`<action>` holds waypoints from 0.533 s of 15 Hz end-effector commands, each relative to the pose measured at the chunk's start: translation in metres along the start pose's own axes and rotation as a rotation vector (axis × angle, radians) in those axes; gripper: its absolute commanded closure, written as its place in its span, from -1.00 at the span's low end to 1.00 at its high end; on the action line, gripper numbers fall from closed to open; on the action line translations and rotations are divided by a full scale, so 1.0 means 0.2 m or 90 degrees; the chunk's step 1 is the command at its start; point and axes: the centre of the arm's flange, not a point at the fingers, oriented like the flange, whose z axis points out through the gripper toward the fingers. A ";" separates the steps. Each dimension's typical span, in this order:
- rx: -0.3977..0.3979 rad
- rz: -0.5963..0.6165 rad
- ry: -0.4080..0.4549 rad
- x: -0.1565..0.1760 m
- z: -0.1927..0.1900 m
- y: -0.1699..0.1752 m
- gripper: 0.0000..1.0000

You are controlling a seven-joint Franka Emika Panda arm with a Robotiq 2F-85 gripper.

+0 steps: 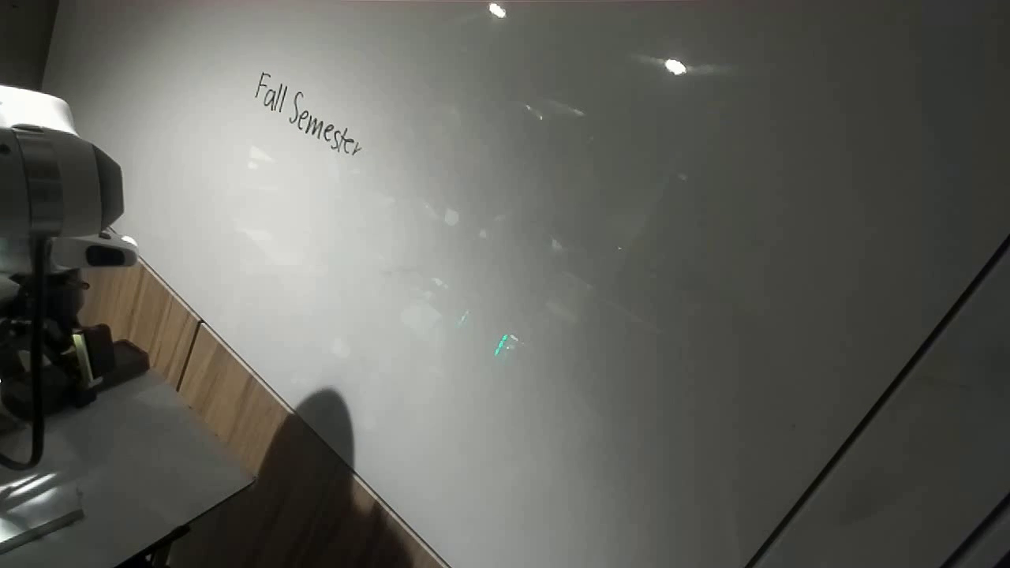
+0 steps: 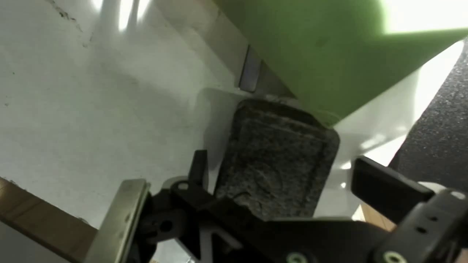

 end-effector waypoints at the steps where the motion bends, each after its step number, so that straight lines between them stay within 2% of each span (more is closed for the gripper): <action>1: -0.003 0.028 0.024 -0.24 -0.24 0.16 -1.00; 4: -0.001 0.073 0.028 -0.14 -0.29 0.29 -1.00; 8: 0.011 0.121 0.014 -0.12 -0.30 0.42 -1.00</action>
